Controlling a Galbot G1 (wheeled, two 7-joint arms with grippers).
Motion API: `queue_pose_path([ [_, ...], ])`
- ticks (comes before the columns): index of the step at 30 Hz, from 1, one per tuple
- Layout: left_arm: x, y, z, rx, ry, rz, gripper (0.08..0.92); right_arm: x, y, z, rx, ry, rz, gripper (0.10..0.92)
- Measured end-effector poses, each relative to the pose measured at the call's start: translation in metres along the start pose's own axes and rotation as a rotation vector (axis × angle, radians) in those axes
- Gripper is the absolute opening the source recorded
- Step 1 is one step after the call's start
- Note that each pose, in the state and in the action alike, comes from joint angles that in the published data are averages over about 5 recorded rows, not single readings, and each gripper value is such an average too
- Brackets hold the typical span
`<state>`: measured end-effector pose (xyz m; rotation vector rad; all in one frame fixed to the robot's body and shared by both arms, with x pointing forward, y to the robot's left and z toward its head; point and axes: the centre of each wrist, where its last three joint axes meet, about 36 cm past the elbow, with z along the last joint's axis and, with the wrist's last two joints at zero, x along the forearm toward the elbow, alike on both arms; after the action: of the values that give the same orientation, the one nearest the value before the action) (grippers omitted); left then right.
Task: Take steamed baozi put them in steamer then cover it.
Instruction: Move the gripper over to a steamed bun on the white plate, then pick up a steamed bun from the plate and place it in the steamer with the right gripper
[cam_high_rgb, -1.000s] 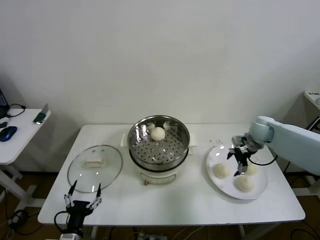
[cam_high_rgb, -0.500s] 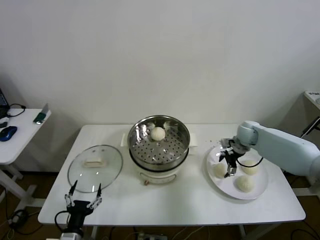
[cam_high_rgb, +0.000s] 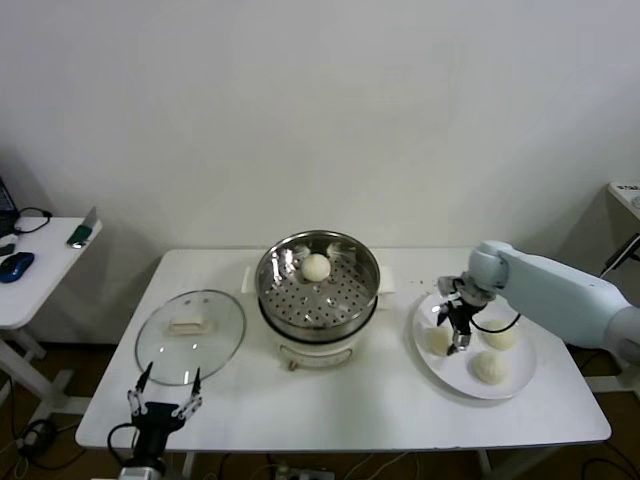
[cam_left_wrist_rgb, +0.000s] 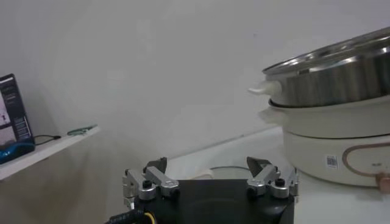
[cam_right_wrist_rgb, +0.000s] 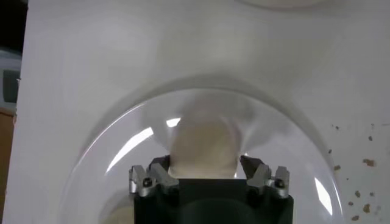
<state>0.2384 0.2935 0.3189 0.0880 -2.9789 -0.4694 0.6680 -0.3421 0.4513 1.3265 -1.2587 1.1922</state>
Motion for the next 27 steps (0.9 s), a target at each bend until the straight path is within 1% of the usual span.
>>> queue_pose_path([
  [8,0.001,0.0,-0.002,0.002,-0.003,-0.003,0.823,0.008,0.0,0.005,-0.01,-0.011,0.007,0.706],
  [14,0.001,0.0,-0.003,0.004,-0.006,-0.005,0.823,0.034,-0.005,0.008,-0.022,-0.026,0.031,0.704],
  [18,0.001,0.0,-0.006,0.005,-0.01,-0.006,0.823,0.07,-0.015,0.003,-0.02,-0.042,0.062,0.704],
  [23,0.0,-0.002,-0.009,0.008,-0.018,-0.002,0.823,0.135,-0.033,-0.009,-0.018,-0.067,0.122,0.704],
  [27,0.0,-0.004,-0.011,0.01,-0.024,0.005,0.823,0.188,-0.045,-0.03,-0.013,-0.097,0.172,0.704],
])
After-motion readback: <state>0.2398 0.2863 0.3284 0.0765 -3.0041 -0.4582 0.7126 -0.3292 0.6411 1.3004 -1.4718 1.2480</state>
